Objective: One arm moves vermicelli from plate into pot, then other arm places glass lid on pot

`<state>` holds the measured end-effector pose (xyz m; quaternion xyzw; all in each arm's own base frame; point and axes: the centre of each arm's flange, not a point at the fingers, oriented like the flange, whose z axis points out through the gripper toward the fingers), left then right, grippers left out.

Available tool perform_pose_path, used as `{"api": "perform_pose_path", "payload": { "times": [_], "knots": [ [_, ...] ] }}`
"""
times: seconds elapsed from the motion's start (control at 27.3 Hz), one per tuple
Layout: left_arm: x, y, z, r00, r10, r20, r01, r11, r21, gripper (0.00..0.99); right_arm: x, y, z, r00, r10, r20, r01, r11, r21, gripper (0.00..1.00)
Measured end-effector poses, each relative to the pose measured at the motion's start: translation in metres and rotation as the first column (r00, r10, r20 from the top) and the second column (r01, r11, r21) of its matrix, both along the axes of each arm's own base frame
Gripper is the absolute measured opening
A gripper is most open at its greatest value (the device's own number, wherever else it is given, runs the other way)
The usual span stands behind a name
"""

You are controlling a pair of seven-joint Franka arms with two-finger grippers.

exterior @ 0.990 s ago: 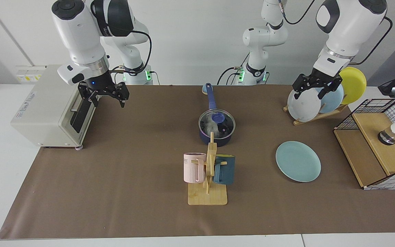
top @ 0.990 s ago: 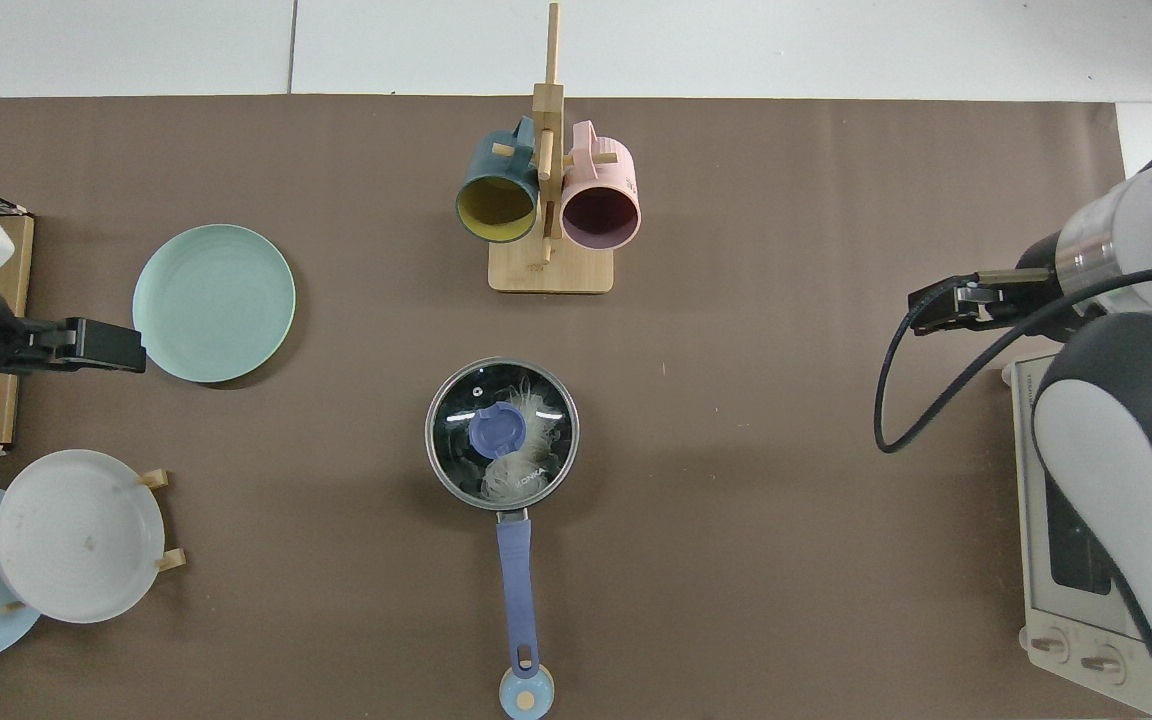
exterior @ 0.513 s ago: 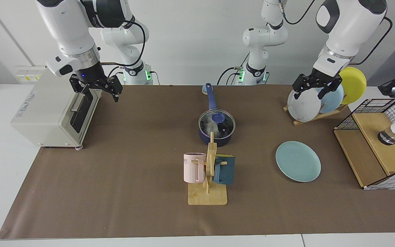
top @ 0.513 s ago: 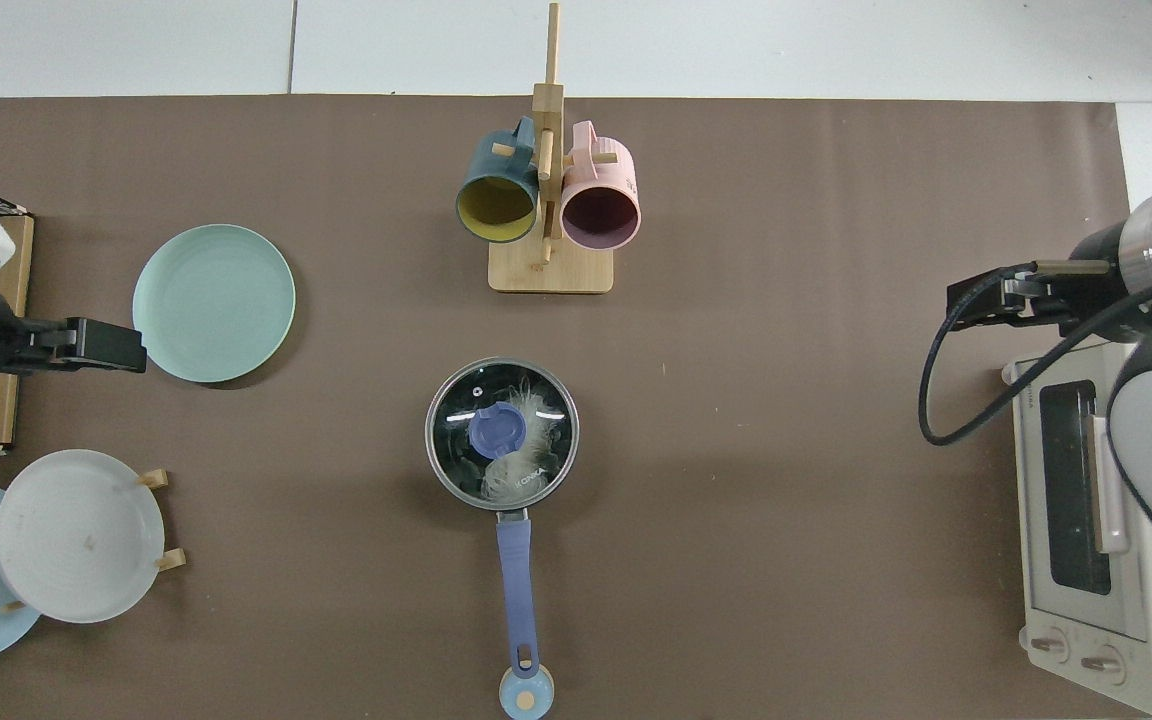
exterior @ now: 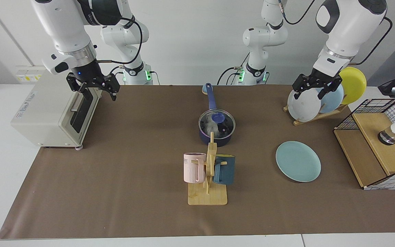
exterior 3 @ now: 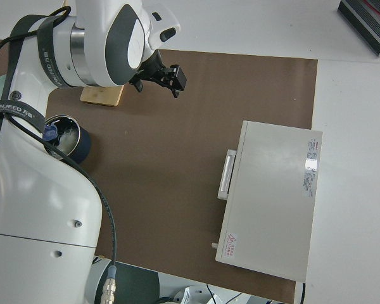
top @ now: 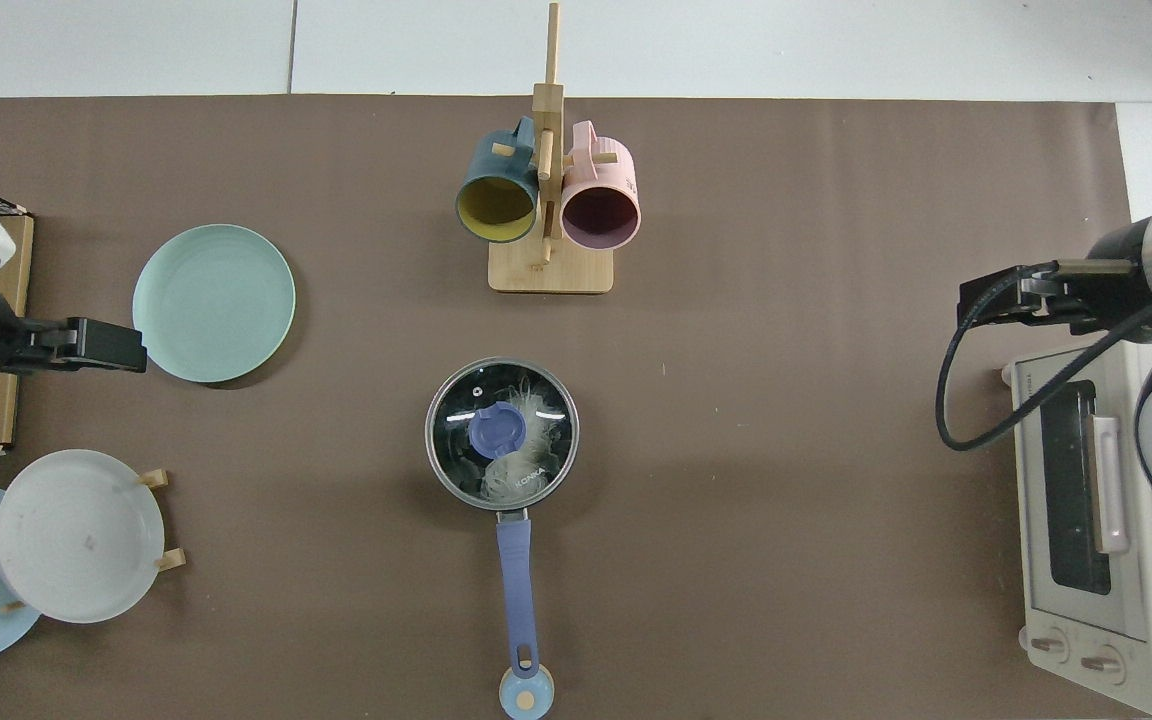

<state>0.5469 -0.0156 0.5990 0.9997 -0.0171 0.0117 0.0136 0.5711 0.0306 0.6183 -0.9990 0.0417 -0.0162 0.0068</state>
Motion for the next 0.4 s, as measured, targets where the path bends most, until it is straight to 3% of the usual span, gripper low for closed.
{"api": "perform_pose_path", "payload": {
  "times": [0.22,0.4],
  "knots": [
    [0.0,-0.001,0.0,1.0,-0.002,0.0,0.002,1.0,0.0,0.991,-0.007,-0.001,0.015,1.0,0.002,0.028,-0.002,1.0,0.003,1.0],
    [0.0,-0.001,0.0,1.0,-0.002,0.001,0.002,1.0,0.0,0.991,-0.01,-0.001,0.017,1.0,0.002,0.021,-0.003,1.0,0.002,1.0]
  ]
}}
